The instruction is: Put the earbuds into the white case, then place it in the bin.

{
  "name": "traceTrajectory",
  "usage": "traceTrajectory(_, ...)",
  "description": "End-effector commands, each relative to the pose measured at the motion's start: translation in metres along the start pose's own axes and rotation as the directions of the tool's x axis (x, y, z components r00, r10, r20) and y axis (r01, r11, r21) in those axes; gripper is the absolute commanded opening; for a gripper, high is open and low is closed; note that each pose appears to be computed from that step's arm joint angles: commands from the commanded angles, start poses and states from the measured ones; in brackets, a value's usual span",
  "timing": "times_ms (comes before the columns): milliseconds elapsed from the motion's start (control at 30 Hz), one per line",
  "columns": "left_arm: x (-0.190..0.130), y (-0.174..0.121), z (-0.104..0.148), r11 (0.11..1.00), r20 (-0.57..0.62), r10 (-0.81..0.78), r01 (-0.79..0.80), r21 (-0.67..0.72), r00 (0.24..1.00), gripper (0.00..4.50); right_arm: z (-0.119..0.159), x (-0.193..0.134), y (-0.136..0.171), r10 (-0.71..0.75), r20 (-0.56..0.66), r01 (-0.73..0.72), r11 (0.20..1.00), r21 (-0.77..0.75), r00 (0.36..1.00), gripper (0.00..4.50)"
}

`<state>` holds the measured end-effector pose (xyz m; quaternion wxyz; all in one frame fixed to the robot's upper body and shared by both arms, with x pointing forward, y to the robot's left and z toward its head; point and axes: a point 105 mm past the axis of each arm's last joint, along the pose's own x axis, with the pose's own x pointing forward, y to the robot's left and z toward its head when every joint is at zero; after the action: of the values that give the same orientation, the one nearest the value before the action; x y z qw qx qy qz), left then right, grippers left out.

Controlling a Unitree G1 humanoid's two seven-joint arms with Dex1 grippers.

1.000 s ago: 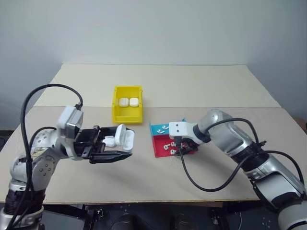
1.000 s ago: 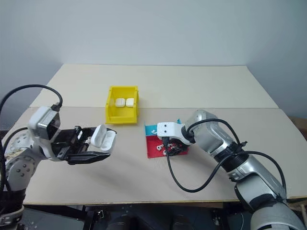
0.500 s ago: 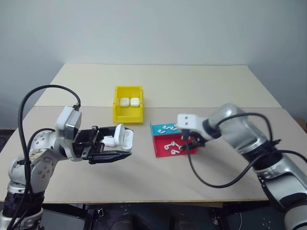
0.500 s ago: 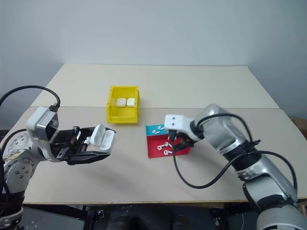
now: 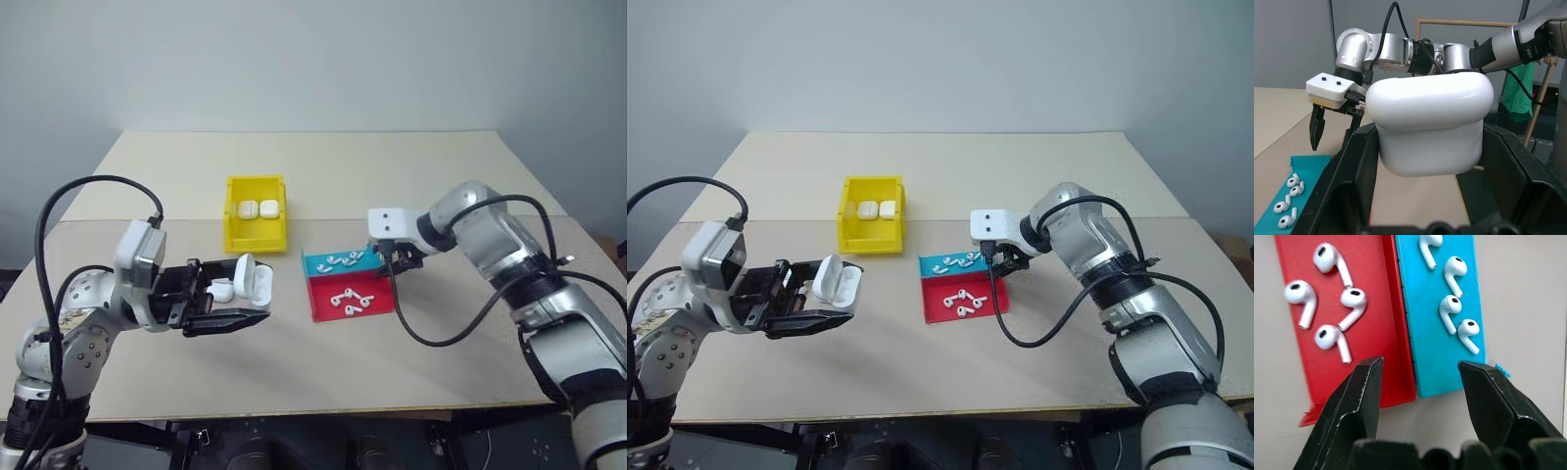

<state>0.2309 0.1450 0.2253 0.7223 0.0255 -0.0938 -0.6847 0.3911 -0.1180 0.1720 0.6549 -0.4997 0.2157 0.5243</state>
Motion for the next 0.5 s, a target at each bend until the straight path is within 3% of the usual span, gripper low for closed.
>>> traceTrajectory(33, -0.004, -0.003, 0.006, 0.999, 0.002, 0.011, -0.011, 0.052, 1.0, 2.85, -0.002, 0.0, -0.007, 0.009, -0.027, -0.011, 0.998, -0.062, 1.0, 2.91)
traceTrajectory(300, -0.005, -0.008, 0.006, 0.998, -0.005, 0.029, -0.029, 0.059, 1.0, 2.85, -0.014, 0.018, 0.003, 0.086, -0.057, -0.091, 0.992, -0.085, 0.995, 2.91)
traceTrajectory(500, -0.01, -0.009, 0.005, 0.998, -0.009, 0.038, -0.038, 0.055, 0.999, 2.85, -0.024, 0.012, 0.009, 0.119, -0.077, -0.127, 0.986, -0.107, 0.99, 2.91)
